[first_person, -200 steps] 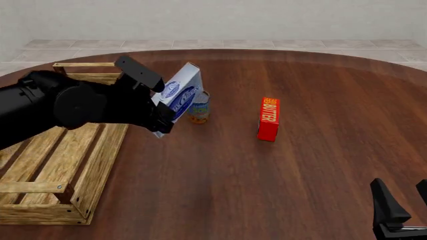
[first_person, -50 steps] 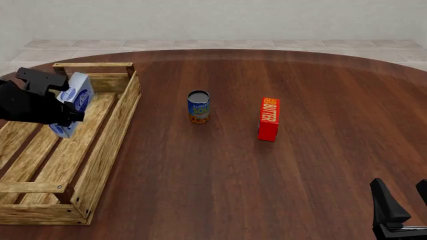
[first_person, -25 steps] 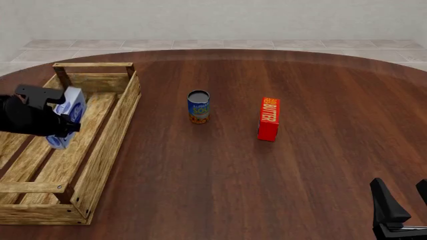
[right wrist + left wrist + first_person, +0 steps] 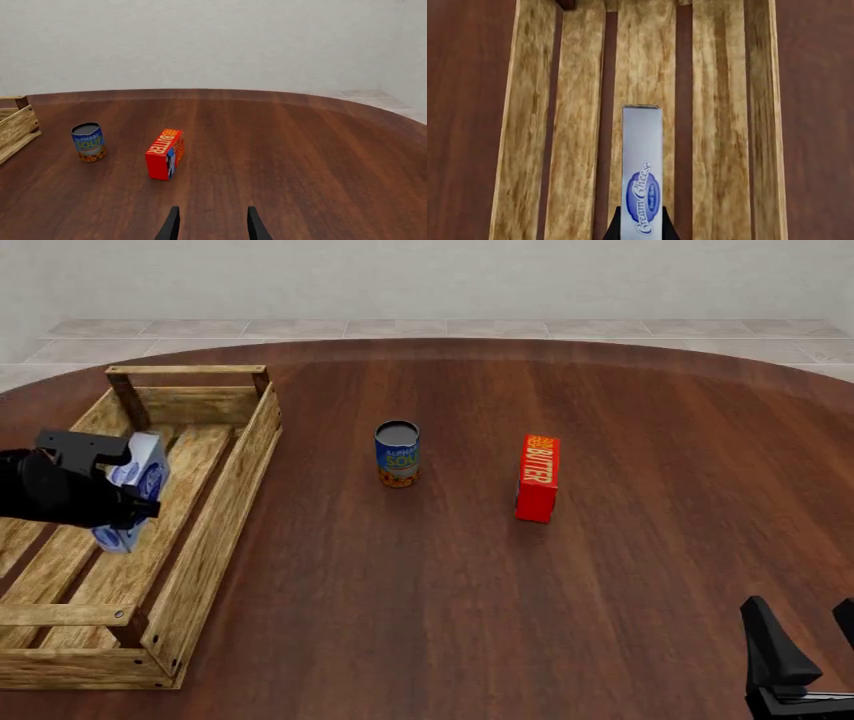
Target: Pick up the cream cheese and put it in the tray.
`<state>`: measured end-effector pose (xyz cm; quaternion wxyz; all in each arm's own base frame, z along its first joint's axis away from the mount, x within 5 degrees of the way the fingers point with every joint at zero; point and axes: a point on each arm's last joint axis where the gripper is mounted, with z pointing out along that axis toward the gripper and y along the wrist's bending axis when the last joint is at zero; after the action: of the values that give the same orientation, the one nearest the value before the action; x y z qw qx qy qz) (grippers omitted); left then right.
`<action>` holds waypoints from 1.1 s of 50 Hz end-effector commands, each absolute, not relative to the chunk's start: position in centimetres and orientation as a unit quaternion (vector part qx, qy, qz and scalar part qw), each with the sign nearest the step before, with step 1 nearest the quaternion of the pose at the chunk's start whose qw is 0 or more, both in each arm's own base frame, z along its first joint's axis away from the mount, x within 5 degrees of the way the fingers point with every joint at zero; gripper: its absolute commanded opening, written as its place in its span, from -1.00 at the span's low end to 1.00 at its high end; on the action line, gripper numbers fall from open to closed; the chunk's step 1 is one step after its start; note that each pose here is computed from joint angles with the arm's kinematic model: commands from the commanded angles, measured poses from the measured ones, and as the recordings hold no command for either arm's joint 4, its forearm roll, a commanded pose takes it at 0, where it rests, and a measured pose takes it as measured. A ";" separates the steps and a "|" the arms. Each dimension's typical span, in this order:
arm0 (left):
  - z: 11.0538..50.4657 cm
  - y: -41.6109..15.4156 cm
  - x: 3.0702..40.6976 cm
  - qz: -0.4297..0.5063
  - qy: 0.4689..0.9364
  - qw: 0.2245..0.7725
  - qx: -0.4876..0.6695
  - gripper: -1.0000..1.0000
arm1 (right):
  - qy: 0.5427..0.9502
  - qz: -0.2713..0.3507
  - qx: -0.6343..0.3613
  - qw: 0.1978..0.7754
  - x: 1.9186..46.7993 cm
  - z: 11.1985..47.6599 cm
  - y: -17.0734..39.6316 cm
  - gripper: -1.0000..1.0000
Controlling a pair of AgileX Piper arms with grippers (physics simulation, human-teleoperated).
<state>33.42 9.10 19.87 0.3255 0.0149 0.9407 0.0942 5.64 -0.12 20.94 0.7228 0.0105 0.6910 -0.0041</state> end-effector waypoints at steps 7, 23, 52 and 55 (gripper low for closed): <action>18.5 9.2 33.5 0.094 0.943 0.318 0.017 -1.00 | 0.691 -0.005 0.010 0.723 5.6 20.9 -0.1 1.00; 18.1 9.1 33.4 0.092 0.945 0.314 0.018 -1.00 | 0.691 -0.004 0.010 0.722 5.6 20.9 -0.1 1.00; 18.8 9.4 33.5 0.095 0.942 0.322 0.012 1.00 | 0.692 -0.003 0.012 0.722 5.6 20.9 -0.1 1.00; 19.3 9.3 33.4 0.096 0.941 0.326 0.012 1.00 | 0.691 -0.003 0.012 0.722 5.6 20.9 -0.1 1.00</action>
<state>33.54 9.49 18.53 0.3192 0.0110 0.9429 0.0944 5.64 -0.12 20.92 0.7223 0.0119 0.6915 -0.0034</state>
